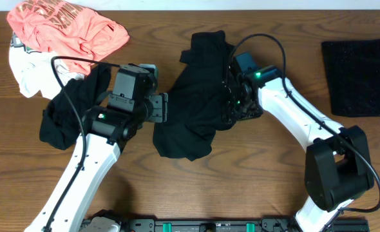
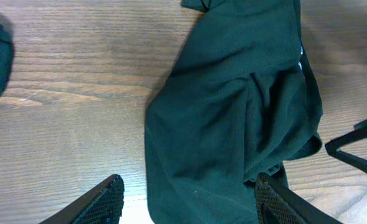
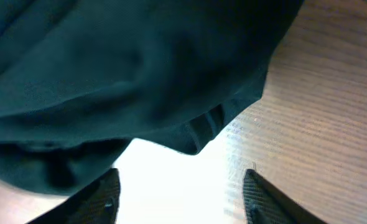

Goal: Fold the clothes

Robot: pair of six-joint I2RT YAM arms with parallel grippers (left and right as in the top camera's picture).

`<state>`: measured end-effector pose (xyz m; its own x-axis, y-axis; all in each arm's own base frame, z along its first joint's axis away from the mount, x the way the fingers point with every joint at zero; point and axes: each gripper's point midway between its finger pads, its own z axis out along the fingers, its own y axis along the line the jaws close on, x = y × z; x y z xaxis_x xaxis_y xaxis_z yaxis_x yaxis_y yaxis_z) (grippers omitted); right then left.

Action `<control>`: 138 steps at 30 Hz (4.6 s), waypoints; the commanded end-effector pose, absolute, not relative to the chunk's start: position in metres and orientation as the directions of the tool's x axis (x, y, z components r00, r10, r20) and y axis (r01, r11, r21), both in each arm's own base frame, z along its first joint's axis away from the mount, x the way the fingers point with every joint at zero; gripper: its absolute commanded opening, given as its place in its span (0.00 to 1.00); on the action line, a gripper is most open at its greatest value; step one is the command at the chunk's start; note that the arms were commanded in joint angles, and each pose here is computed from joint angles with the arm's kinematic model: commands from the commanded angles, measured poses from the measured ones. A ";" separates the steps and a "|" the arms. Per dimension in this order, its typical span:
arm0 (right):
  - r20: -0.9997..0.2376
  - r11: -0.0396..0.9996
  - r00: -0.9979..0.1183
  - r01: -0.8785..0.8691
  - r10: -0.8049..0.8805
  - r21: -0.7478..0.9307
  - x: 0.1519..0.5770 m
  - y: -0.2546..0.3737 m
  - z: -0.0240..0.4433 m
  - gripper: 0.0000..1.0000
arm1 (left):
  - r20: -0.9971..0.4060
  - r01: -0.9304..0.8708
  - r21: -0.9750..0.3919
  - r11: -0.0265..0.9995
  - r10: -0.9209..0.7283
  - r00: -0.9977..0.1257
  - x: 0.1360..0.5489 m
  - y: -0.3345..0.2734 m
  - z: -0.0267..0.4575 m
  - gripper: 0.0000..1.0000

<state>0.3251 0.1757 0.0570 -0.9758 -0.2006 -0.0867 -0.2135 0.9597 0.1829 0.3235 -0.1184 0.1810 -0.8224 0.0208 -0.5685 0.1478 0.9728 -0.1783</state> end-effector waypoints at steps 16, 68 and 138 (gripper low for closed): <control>-0.206 0.961 -0.939 -0.268 -0.277 -0.069 0.332 0.159 0.016 0.50 | -0.532 0.140 -0.176 0.974 0.025 -0.847 0.329 -0.122 0.167 0.68; -0.438 0.945 -0.844 -0.217 -0.308 -0.246 0.434 0.069 0.180 0.01 | -0.531 0.140 -0.176 0.974 0.025 -0.847 0.329 -0.122 0.166 0.68; 0.081 0.999 -0.997 -0.015 -0.019 0.039 0.280 0.111 0.046 0.75 | -0.371 0.371 -0.295 0.881 0.251 -0.894 0.284 -0.153 0.030 0.68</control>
